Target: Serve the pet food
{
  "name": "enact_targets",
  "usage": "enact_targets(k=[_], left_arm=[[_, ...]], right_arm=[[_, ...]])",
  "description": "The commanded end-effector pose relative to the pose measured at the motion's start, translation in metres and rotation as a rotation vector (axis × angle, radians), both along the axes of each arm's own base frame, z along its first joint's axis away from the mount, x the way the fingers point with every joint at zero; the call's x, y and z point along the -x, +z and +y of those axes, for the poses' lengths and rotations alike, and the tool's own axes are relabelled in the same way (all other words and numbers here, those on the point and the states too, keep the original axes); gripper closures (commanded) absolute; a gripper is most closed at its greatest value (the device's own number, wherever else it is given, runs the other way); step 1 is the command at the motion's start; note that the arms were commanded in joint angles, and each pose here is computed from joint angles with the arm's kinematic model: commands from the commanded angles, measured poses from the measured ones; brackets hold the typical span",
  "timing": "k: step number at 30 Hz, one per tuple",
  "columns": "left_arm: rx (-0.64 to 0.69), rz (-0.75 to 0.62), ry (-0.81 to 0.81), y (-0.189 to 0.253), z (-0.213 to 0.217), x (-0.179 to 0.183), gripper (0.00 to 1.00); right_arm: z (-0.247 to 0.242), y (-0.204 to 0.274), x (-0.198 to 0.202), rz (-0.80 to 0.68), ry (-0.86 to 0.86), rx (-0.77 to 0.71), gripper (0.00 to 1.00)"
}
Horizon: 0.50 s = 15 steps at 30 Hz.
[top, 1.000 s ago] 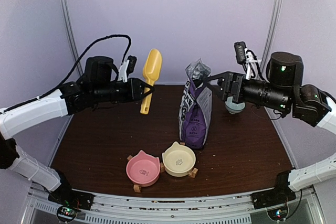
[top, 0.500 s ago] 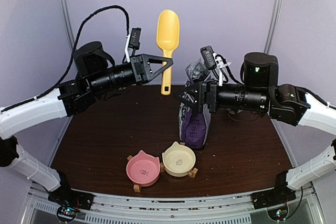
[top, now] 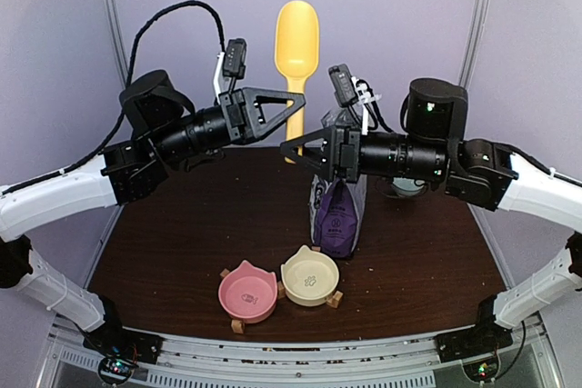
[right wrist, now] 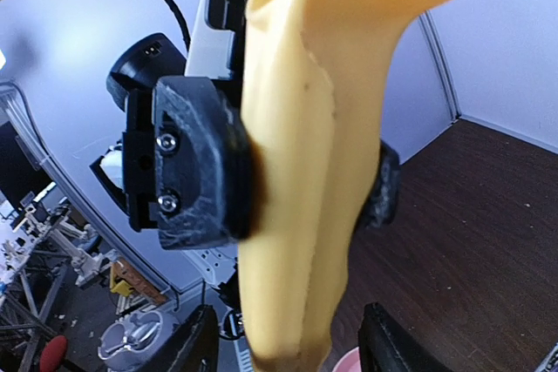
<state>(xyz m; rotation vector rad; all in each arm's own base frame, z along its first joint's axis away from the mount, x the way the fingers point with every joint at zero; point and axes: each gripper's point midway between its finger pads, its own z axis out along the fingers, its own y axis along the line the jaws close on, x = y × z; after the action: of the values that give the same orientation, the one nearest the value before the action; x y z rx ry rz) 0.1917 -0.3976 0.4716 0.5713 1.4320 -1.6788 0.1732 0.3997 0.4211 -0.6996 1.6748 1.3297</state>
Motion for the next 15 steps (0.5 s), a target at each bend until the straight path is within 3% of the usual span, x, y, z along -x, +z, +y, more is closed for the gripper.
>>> enact_targets(k=[1, 6, 15], left_arm=[[0.083, -0.064, -0.026, 0.024, 0.009, 0.013, 0.82], [0.109, -0.076, -0.042, 0.029, 0.011, 0.017, 0.83], [0.148, -0.101, -0.074, 0.038, 0.016, 0.026, 0.83]], right_arm=[[0.003, 0.037, 0.014, -0.039, 0.096, -0.111, 0.47], [0.002, 0.041, 0.013, -0.026, 0.104, -0.140, 0.57], [0.004, 0.046, 0.016, -0.006, 0.158, -0.196, 0.63]])
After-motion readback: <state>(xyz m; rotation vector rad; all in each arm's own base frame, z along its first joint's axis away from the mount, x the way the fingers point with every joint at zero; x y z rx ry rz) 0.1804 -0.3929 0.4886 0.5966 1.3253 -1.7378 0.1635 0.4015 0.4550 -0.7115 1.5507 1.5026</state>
